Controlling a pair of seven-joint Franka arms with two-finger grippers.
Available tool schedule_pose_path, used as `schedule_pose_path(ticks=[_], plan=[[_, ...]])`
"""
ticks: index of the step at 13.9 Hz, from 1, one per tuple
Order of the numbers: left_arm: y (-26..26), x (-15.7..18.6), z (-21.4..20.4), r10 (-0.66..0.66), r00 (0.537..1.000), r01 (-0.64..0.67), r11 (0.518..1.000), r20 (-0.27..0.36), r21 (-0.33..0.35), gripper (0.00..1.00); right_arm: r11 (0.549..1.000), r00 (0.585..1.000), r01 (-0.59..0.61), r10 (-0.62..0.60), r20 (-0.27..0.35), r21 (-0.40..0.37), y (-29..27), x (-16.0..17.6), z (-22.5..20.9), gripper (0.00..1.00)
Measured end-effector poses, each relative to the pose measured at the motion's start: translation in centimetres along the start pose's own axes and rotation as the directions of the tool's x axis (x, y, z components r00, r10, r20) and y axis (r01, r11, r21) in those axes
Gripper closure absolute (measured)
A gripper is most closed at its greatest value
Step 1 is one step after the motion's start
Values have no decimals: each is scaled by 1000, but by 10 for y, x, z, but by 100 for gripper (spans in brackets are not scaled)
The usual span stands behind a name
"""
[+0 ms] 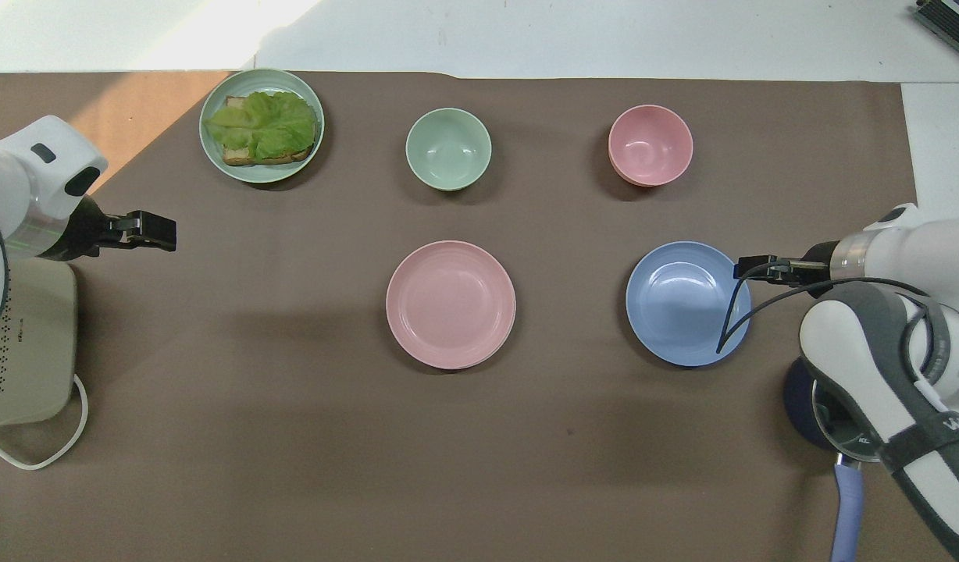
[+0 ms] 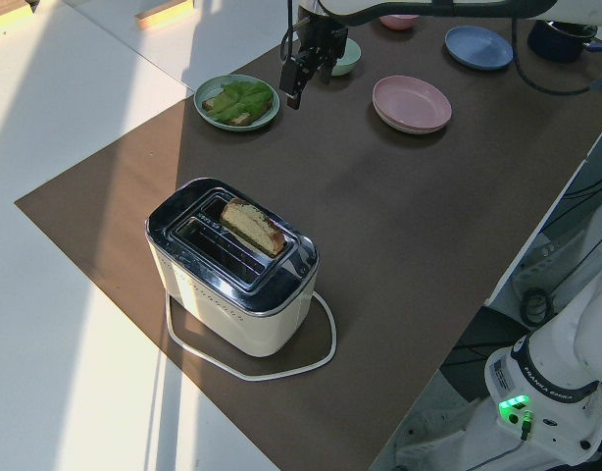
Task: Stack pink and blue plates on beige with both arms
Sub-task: 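Release the pink plate with the left gripper while the right gripper grasps the blue plate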
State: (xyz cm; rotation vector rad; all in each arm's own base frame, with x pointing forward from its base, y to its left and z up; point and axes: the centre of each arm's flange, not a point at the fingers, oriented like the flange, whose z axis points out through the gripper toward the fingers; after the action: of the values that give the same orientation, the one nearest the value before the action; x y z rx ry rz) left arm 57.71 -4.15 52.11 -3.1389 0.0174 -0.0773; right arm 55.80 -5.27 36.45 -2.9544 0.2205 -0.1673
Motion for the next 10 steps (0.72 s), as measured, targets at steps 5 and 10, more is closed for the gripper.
schedule_pose_path(ticks=[5, 10], plan=[[3, -22, -44, 66, 998, -66, 998, -11, 6, 0, 995, 999, -48, 46, 30, 92, 27, -5, 46, 18], [0, -39, -81, 75, 996, -75, 997, -55, 5, 0, 993, 997, -53, 48, 52, 104, 32, -13, 62, 63]])
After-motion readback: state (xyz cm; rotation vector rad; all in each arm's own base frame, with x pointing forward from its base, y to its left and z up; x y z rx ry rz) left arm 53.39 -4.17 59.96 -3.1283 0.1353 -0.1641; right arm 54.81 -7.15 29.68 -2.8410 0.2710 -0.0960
